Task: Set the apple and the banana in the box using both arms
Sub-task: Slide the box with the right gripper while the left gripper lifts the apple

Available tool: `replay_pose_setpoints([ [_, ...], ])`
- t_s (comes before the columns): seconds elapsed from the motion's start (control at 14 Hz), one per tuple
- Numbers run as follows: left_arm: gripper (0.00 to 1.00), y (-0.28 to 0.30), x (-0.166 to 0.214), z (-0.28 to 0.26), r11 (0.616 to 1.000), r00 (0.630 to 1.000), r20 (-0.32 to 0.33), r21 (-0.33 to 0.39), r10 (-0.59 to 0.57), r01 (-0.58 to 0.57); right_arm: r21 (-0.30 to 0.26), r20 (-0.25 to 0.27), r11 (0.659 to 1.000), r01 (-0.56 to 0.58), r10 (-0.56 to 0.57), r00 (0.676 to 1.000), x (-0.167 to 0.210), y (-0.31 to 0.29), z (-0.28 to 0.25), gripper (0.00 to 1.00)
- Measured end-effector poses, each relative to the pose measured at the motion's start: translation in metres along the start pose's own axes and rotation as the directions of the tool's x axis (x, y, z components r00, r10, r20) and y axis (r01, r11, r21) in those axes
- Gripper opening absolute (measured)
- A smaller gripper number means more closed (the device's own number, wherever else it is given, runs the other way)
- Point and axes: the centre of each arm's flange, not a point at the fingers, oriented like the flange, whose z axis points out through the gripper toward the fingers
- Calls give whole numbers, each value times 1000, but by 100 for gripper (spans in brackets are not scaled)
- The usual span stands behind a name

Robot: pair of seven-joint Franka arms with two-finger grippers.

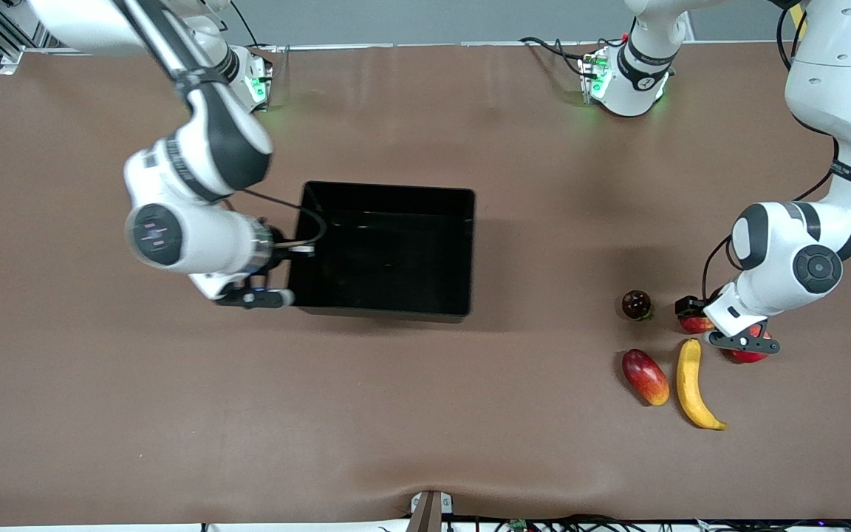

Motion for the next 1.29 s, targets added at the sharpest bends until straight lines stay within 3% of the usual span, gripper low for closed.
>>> replay_pose_setpoints([
  [0.07,69,-1,1,-1,1000,1000,-2,1,-1,1,1,-5,1000,9,-9,1000,-2,-15,16,5],
  [0.5,69,12,9,-10,1000,1000,4,-5,-17,17,30,-29,999,45,-44,999,10,-54,102,5],
  [0.79,69,23,15,-56,999,999,2,2,-33,33,39,-34,999,36,-34,999,9,-77,154,5],
  [0.93,69,42,16,-86,996,996,1,2,-93,93,26,-21,999,21,-20,1000,7,-79,168,5],
  [1.07,69,75,13,-114,987,987,21,0,-158,158,28,-23,1000,-15,15,1000,9,-78,168,20],
  [1.29,69,136,11,-132,972,971,39,-13,-236,237,43,-37,995,-92,93,995,12,-82,157,53],
])
